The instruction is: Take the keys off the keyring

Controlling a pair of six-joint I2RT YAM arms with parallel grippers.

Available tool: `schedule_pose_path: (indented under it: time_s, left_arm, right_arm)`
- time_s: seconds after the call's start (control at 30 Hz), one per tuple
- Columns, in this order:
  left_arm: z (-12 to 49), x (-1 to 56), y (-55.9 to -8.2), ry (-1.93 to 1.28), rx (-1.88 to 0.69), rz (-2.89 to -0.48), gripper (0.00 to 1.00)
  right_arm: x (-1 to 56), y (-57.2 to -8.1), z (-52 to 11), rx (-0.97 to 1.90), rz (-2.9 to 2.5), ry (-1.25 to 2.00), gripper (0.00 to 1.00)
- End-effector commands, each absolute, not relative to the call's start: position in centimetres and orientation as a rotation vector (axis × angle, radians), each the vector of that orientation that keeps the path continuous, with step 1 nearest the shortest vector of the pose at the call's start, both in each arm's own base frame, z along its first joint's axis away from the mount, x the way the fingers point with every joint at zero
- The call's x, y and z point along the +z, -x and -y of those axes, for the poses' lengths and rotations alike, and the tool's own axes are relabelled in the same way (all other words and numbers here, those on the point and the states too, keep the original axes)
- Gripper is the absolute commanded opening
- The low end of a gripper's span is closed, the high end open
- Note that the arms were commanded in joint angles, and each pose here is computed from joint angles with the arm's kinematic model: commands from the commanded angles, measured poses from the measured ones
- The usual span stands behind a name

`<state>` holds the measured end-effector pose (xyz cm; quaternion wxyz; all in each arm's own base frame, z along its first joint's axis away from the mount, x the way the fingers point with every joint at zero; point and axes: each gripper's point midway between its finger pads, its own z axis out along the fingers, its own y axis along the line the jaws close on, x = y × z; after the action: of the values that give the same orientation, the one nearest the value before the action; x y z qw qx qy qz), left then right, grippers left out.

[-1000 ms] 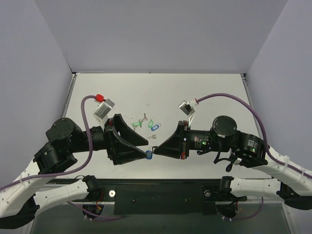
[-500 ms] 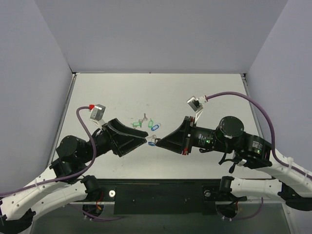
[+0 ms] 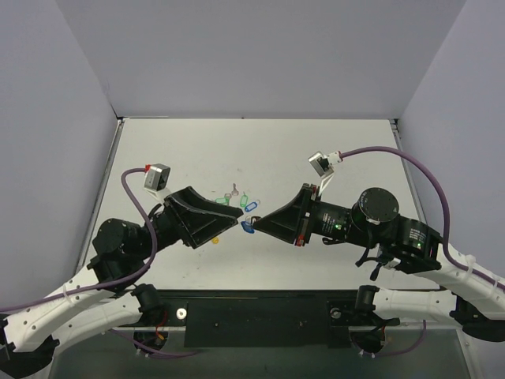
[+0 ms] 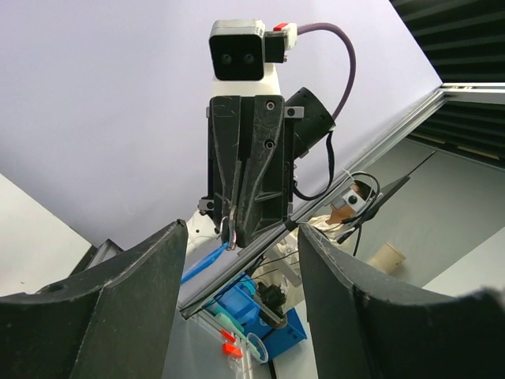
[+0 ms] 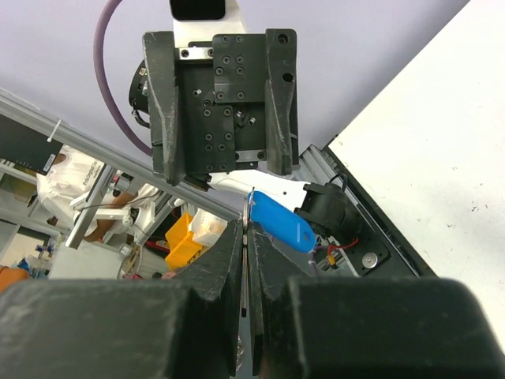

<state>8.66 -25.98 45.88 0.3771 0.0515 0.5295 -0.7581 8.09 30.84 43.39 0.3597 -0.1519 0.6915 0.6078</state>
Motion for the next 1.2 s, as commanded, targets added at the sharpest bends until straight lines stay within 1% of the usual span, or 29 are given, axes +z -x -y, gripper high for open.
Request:
schedule_pose_path:
  time_s: [0.0,0.13,0.37,0.63,0.7,0.77,0.83,0.9,1.07,1.17]
  left_arm:
    - [25.9,46.9,-8.0,-0.155,-1.989,-1.294,0.67]
    - [26.3,46.4,-8.0,-0.162,-1.992,-1.307,0.66]
    - [27.1,46.2,-7.7,-0.217,-1.996,-1.336,0.56]
    - [26.9,45.6,-7.8,-0.209,-1.985,-1.348,0.44]
    - [26.9,45.5,-7.7,-0.208,-1.984,-1.348,0.39]
    - [26.7,45.6,-7.6,-0.210,-1.986,-1.344,0.31]
    - [26.7,45.6,-7.6,-0.211,-1.981,-1.343,0.26]
    - [26.7,45.6,-7.7,-0.211,-1.976,-1.347,0.24]
    - [26.5,45.5,-7.6,-0.210,-1.974,-1.346,0.23]
    - [26.5,45.5,-7.3,-0.225,-1.981,-1.344,0.19]
  right_arm:
    - [46.9,-8.3,-30.5,1.622,-1.669,0.353,0.00]
    - [46.8,-8.4,-30.8,1.623,-1.675,0.356,0.00]
    - [46.8,-8.5,-30.9,1.623,-1.676,0.353,0.00]
    - [46.7,-8.6,-31.1,1.620,-1.683,0.353,0.00]
    - [46.5,-8.6,-31.2,1.620,-1.689,0.354,0.00]
    - [46.5,-8.6,-31.2,1.620,-1.687,0.352,0.00]
    - [46.5,-8.6,-31.2,1.619,-1.686,0.354,0.00]
    - [46.4,-8.7,-31.2,1.615,-1.689,0.351,0.00]
    - [46.2,-8.9,-31.4,1.611,-1.697,0.350,0.00]
    - [46.4,-8.8,-31.5,1.614,-1.695,0.352,0.00]
